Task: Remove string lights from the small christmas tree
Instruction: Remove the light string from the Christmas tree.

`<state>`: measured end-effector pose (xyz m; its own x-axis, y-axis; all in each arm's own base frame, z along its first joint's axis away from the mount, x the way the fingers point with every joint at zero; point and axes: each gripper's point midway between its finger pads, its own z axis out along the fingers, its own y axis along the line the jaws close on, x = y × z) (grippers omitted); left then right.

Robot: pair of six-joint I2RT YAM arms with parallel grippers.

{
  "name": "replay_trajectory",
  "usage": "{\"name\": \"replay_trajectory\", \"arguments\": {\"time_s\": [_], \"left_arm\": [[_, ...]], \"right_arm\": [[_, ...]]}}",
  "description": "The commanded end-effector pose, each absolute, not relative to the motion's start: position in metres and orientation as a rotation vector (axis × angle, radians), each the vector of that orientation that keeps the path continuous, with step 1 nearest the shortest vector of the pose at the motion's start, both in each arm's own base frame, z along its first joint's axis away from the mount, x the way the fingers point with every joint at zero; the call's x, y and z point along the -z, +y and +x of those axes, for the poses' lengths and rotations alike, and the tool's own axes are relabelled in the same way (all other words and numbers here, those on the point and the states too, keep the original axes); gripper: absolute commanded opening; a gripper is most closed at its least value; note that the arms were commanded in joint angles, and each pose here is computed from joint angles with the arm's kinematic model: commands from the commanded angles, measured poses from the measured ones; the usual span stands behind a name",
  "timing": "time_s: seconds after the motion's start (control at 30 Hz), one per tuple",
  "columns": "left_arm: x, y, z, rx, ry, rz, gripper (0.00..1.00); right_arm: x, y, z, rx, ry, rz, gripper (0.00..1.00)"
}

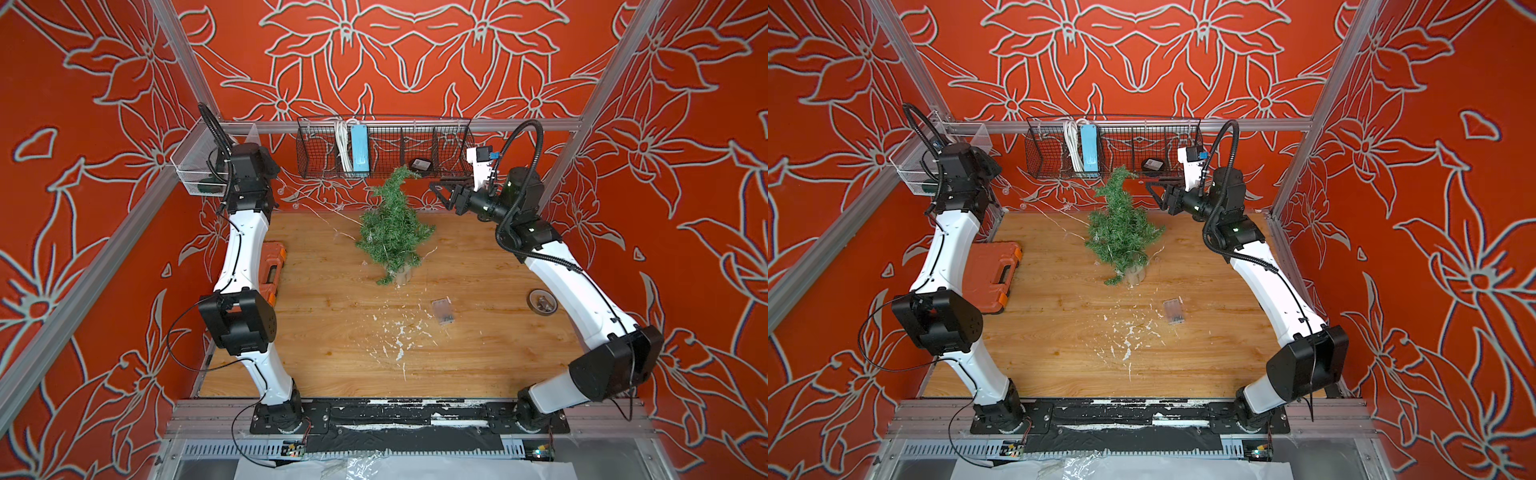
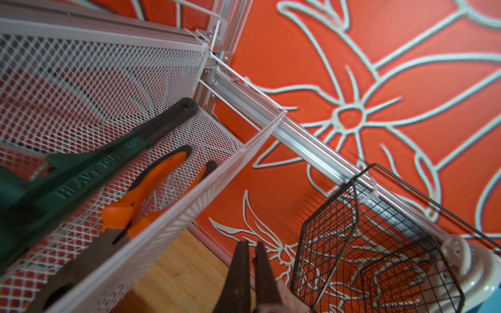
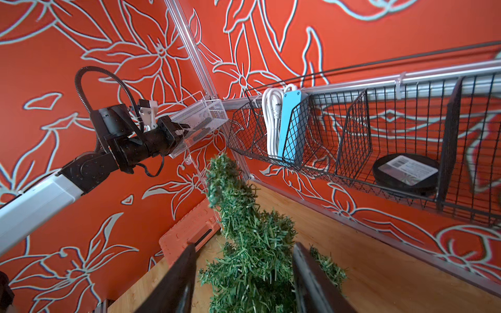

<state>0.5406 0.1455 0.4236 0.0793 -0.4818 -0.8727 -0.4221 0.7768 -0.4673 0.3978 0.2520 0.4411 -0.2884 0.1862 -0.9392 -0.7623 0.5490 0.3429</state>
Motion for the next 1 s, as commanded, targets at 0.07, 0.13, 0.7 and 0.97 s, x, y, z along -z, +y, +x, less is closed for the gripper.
{"name": "replay_trajectory", "arguments": {"time_s": [0.07, 0.13, 0.7, 0.97], "left_arm": [[-0.449, 0.123, 0.524, 0.191, 1.493, -0.705, 0.0], [-0.452, 0.115, 0.52, 0.218, 1.491, -0.684, 0.0], [-0.453, 0.081, 0.509, 0.364, 1.502, -0.61, 0.0], [-0.454, 0.072, 0.508, 0.426, 1.496, -0.59, 0.0]], "right_arm": [[-0.439, 0.254, 0.372, -0.958, 1.592, -0.547, 0.57], [-0.436, 0.255, 0.362, -0.928, 1.592, -0.562, 0.57], [-0.43, 0.322, 0.3, -0.737, 1.569, -0.885, 0.59], [-0.412, 0.386, 0.327, -0.507, 1.606, -1.01, 0.58]]}}
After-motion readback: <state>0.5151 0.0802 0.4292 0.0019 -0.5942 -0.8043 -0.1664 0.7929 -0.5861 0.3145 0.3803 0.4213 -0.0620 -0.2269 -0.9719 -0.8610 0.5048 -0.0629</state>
